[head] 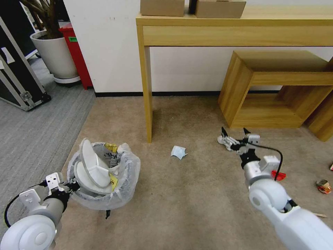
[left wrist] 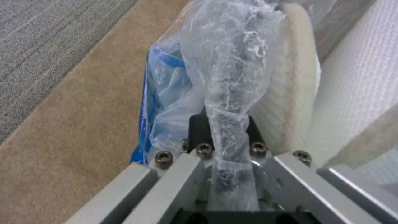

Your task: Pick up the trash bin and place the garbage on the floor into it.

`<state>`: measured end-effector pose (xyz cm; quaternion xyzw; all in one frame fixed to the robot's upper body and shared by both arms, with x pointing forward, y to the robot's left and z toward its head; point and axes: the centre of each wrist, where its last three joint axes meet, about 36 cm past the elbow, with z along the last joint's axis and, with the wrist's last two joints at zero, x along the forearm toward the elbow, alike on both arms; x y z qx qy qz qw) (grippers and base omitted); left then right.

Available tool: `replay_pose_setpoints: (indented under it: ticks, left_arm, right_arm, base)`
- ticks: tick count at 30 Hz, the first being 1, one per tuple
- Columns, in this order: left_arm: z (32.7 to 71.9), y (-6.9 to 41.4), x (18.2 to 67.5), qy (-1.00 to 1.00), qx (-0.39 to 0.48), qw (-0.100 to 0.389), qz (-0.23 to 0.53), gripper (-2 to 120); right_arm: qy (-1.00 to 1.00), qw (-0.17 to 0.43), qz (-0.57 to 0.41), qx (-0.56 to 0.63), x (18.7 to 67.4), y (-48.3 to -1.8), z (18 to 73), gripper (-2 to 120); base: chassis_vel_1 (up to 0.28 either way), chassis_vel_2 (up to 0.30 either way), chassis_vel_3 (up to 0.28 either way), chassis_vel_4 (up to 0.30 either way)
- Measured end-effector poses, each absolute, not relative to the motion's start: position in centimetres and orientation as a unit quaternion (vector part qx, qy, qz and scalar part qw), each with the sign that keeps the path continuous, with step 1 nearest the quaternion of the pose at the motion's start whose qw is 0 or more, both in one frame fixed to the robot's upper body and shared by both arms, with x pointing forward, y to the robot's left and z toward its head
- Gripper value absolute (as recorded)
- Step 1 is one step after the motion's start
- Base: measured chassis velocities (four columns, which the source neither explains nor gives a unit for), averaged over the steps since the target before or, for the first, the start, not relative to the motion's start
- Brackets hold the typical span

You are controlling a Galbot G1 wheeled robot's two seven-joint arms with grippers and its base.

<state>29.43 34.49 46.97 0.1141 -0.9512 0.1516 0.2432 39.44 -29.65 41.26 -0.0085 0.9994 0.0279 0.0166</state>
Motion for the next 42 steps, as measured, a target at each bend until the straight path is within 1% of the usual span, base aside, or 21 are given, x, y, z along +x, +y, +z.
replay_pose_setpoints:
  ticks: [6, 8, 10, 12, 24, 33, 42]
  left_arm:
    - [46.7, 34.4, 29.7, -0.953, 0.113, 0.24, 0.148, 0]
    - [46.6, 34.1, 29.8, -0.953, 0.11, 0.239, 0.148, 0]
    - [46.7, 34.1, 29.8, -0.953, 0.109, 0.238, 0.149, 0]
    - [46.7, 33.9, 30.0, -0.954, 0.107, 0.235, 0.15, 0]
    - [47.3, 33.4, 30.0, -0.958, 0.098, 0.223, 0.151, 0]
    - [47.7, 33.5, 29.9, -0.96, 0.098, 0.216, 0.151, 0]
    - [47.6, 33.3, 29.8, -0.96, 0.098, 0.211, 0.156, 0]
  right_arm:
    - [0.999, 0.04, 0.019, 0.0, 39.1, -30.6, 41.1, 100]
    - [0.998, 0.061, 0.012, -0.001, 38.8, -31.2, 41.3, 100]
    - [0.998, 0.063, 0.01, -0.002, 38.7, -31.3, 41.3, 100]
    - [0.997, 0.079, 0.002, -0.008, 38.2, -31.7, 41.2, 100]
    - [0.996, 0.088, -0.012, 0.0, 36.6, -33.2, 40.9, 100]
    - [0.995, 0.095, -0.017, 0.006, 36.4, -33.5, 41.0, 100]
    - [0.993, 0.119, -0.018, 0.007, 35.5, -33.6, 41.6, 100]
  base:
    - [0.0, 0.0, 0.0, 0.0]
    - [0.0, 0.0, 0.0, 0.0]
    - [0.0, 0.0, 0.0, 0.0]
    - [0.0, 0.0, 0.0, 0.0]
    - [0.0, 0.0, 0.0, 0.0]
    - [0.0, 0.0, 0.0, 0.0]
    - [0.0, 0.0, 0.0, 0.0]
